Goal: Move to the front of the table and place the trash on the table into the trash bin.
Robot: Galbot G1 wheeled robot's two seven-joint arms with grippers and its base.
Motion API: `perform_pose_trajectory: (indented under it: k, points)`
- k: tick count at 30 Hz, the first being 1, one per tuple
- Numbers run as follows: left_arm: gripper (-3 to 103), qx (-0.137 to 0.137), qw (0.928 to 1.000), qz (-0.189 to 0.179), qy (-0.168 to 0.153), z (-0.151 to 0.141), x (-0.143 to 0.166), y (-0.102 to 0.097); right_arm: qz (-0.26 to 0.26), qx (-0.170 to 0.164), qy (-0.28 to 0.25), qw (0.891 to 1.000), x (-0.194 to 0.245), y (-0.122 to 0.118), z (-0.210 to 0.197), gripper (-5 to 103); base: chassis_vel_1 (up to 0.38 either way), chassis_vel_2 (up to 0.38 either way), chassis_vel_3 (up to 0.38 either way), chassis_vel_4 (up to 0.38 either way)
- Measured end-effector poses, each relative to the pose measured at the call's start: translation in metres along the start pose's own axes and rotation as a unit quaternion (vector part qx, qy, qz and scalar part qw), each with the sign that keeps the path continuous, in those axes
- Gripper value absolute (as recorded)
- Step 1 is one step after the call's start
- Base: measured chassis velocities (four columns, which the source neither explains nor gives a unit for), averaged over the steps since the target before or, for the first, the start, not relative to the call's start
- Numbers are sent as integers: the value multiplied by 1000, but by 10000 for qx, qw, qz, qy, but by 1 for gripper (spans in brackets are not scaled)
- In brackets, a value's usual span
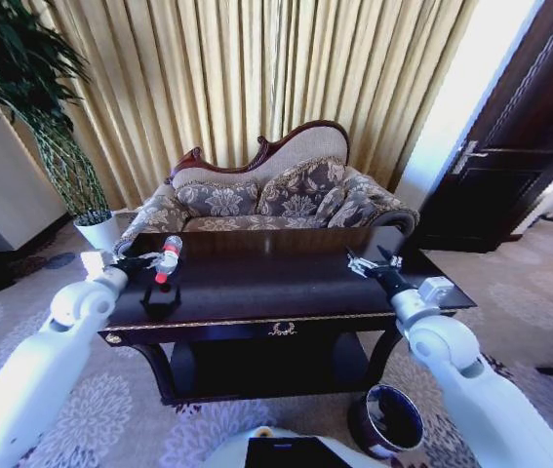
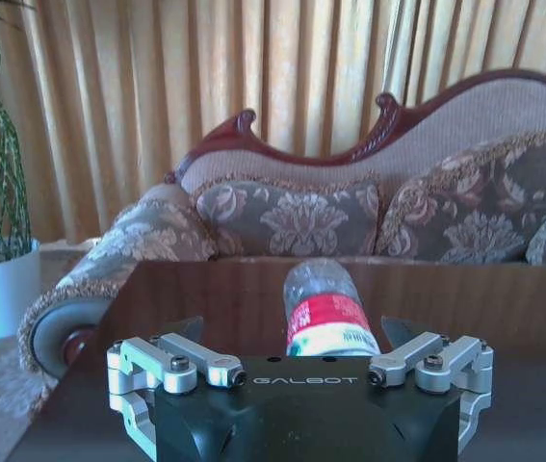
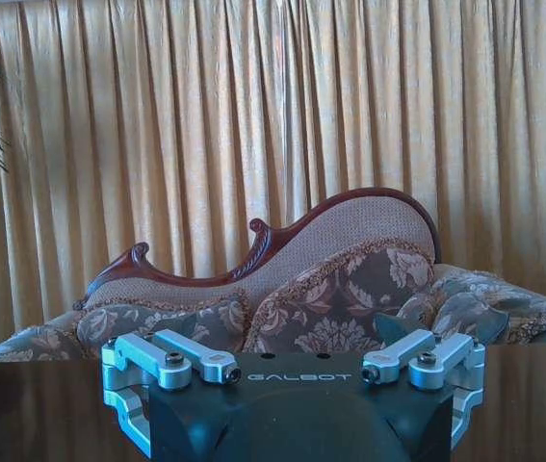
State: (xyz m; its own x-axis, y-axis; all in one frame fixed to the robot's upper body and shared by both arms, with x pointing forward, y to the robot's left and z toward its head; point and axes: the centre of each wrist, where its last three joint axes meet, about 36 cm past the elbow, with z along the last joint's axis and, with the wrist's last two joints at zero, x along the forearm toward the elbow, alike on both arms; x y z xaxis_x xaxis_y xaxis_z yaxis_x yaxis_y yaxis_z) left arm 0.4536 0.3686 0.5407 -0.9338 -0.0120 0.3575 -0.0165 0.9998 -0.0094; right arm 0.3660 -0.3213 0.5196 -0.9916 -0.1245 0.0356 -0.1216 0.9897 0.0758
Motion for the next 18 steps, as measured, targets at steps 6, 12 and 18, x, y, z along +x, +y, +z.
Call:
perform_pose_trajectory:
  k: [6, 12, 18]
  points:
    - [100, -11, 9997, -34, 235, 6, -4, -3, -24, -27, 15, 10000, -2, 1, 2, 100, 0, 0, 0, 0]
    - [100, 17, 9990, -53, 442, 8, -6, -3, -18, -37, 21, 10000, -3, 1, 3, 100, 0, 0, 0, 0]
    - [86, 100, 9983, -80, 569, 9, -12, -7, -26, -44, -15, 10000, -2, 1, 3, 100, 0, 0, 0, 0]
